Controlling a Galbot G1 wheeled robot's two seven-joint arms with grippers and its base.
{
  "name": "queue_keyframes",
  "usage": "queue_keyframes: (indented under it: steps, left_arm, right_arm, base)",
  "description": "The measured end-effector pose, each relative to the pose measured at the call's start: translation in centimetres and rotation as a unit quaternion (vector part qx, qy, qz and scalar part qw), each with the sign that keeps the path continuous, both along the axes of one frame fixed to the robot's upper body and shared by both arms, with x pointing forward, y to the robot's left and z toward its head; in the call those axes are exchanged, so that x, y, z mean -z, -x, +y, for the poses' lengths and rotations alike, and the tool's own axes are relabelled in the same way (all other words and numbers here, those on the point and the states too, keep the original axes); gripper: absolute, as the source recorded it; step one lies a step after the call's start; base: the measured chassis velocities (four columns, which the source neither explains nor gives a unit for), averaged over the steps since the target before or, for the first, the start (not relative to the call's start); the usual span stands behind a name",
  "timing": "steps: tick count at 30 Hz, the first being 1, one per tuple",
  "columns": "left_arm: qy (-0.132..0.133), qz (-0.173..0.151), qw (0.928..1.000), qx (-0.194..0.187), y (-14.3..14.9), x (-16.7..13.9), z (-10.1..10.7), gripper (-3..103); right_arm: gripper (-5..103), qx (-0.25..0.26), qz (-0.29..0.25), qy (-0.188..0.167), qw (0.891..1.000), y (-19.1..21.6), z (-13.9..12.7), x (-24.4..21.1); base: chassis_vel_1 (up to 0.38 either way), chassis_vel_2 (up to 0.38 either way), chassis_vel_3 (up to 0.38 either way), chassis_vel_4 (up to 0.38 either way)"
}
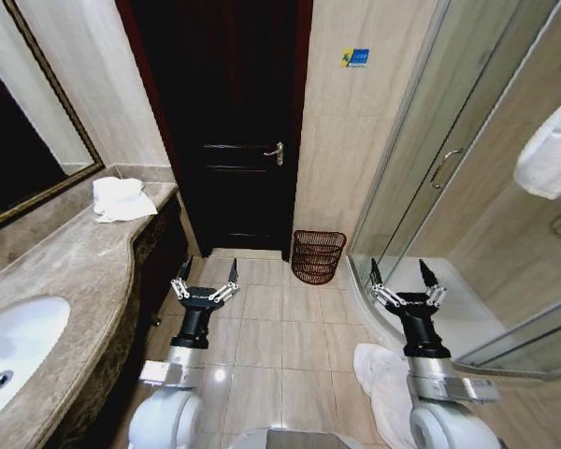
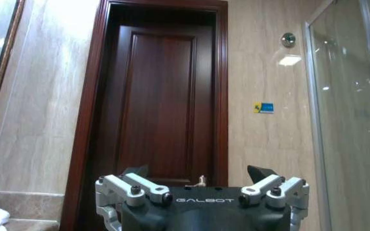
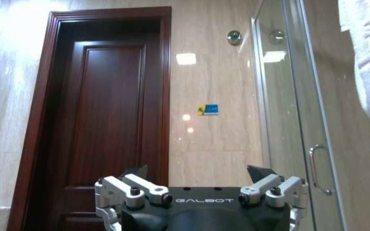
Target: Discard the used towel into the hamper.
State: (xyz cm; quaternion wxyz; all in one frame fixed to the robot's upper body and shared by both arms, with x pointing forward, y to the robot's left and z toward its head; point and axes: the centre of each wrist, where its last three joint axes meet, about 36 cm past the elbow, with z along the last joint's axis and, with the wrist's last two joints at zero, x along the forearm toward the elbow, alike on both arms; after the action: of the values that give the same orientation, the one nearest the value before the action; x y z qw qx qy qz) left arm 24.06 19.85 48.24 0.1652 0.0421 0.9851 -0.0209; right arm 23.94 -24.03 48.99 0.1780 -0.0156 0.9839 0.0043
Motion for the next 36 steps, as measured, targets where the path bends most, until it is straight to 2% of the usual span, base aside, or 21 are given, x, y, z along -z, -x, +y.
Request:
queue_keyframes:
  steps: [28,36]
  left_arm:
    - [-0.004,-0.010,0.9999,0.001,-0.4,0.7,0.2,100]
    - [0.003,-0.007,0.9999,-0.009,-0.3,0.7,0.0,100]
  right_arm:
    - [100,-0.006,0.001,-0.004,1.000,-0.7,-0.2,0.8]
    - [100,-0.006,0.003,-0.005,1.000,-0.8,-0.2,1.2]
  base:
    - [-0.058,0.057,0.054,-0.058]
    - [-0.097,0.104,0.099,-0.105]
